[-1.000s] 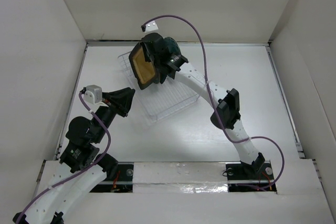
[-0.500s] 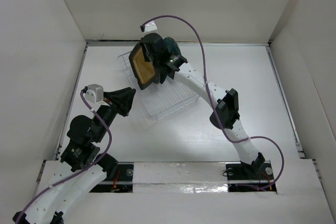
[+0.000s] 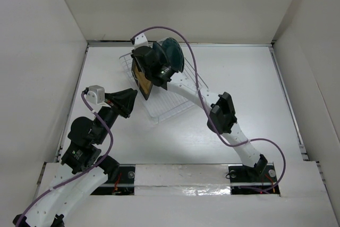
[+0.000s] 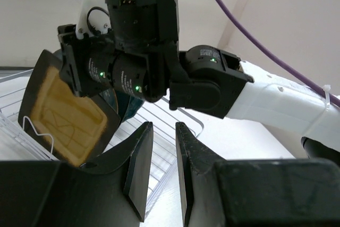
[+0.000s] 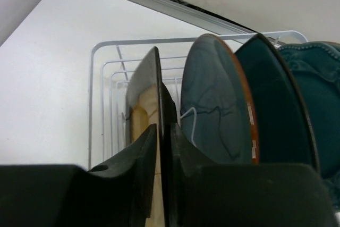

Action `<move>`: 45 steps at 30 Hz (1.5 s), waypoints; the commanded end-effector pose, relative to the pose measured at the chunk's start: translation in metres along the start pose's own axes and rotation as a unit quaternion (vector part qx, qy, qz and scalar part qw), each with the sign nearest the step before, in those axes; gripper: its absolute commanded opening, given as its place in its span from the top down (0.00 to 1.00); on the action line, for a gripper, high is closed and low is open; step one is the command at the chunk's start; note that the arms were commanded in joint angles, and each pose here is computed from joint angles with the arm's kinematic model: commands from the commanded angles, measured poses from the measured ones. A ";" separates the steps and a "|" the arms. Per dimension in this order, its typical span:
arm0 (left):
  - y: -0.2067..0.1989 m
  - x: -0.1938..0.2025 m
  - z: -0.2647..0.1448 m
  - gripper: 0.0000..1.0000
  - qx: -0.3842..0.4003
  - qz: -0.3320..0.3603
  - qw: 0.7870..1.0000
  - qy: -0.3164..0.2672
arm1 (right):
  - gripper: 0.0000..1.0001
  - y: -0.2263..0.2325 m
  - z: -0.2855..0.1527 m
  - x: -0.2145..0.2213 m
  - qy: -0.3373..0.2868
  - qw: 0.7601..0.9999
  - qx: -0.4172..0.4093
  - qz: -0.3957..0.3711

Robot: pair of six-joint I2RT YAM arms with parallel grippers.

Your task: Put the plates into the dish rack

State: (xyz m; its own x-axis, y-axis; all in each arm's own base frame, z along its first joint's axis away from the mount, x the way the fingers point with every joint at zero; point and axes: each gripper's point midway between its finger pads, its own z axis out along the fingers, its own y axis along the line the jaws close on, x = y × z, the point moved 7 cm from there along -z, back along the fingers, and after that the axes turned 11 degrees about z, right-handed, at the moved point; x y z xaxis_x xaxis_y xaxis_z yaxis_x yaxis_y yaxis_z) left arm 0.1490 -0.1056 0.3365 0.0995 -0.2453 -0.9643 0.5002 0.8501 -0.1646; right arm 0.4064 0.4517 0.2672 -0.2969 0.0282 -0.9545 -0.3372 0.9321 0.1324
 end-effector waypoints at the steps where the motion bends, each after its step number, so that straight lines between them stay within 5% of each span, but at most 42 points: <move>1: -0.001 -0.004 0.002 0.79 0.004 -0.004 1.000 -0.019 | 0.74 0.021 -0.010 -0.019 -0.058 0.998 -0.010 0.013; 7: -0.001 -0.004 0.003 0.79 0.002 -0.004 1.000 -0.018 | 0.53 0.025 -0.009 -0.020 -0.062 0.997 -0.019 0.030; 20: 0.012 -0.011 -0.005 0.79 -0.054 -0.003 0.998 -0.040 | 0.43 0.015 -0.038 -0.062 -0.089 0.989 -0.048 0.105; 26: 0.026 -0.021 -0.018 0.90 -0.116 -0.014 0.990 -0.081 | 0.26 -0.006 -0.065 -0.086 -0.097 0.983 -0.085 0.132; 30: 0.030 -0.020 -0.020 0.97 -0.131 -0.017 0.987 -0.087 | 0.06 -0.011 -0.089 -0.095 -0.098 0.976 -0.137 0.138; 35: 0.032 -0.007 -0.008 0.92 -0.145 -0.005 0.988 -0.050 | 0.03 -0.034 -0.113 -0.091 -0.102 0.974 -0.143 0.143; 36: 0.032 -0.006 -0.006 0.86 -0.144 -0.004 0.989 -0.044 | 0.08 -0.045 -0.117 -0.089 -0.109 0.974 -0.132 0.148; 37: 0.032 0.000 0.000 0.71 -0.144 0.000 0.989 -0.027 | 0.16 -0.060 -0.140 -0.105 -0.136 0.969 -0.130 0.161; 38: 0.030 0.005 0.003 0.62 -0.136 0.005 0.991 -0.014 | 0.25 -0.074 -0.139 -0.076 -0.128 0.972 -0.118 0.160; 39: 0.030 0.011 0.010 0.53 -0.135 0.012 0.991 0.006 | 0.66 -0.098 -0.165 -0.094 -0.165 0.964 -0.105 0.177; 40: 0.030 0.014 0.013 0.50 -0.134 0.016 0.991 0.018 | 0.95 -0.112 -0.175 -0.088 -0.173 0.963 -0.095 0.183; 42: 0.029 0.020 0.018 0.46 -0.130 0.026 0.990 0.041 | 1.00 -0.150 -0.185 -0.046 -0.166 0.967 -0.052 0.184; 45: 0.028 0.028 0.026 0.42 -0.125 0.032 0.990 0.061 | 1.00 -0.216 -0.220 -0.040 -0.203 0.953 -0.002 0.226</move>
State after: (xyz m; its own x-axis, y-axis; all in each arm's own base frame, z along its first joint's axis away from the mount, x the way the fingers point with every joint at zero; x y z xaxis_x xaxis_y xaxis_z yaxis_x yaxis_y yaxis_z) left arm 0.1868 -0.0987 0.2915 -0.0261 -0.1368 -0.9903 0.2439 0.9598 -0.1390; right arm 0.2949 0.2182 0.3118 -0.2048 0.4125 -0.8876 -0.3109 0.8325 0.4586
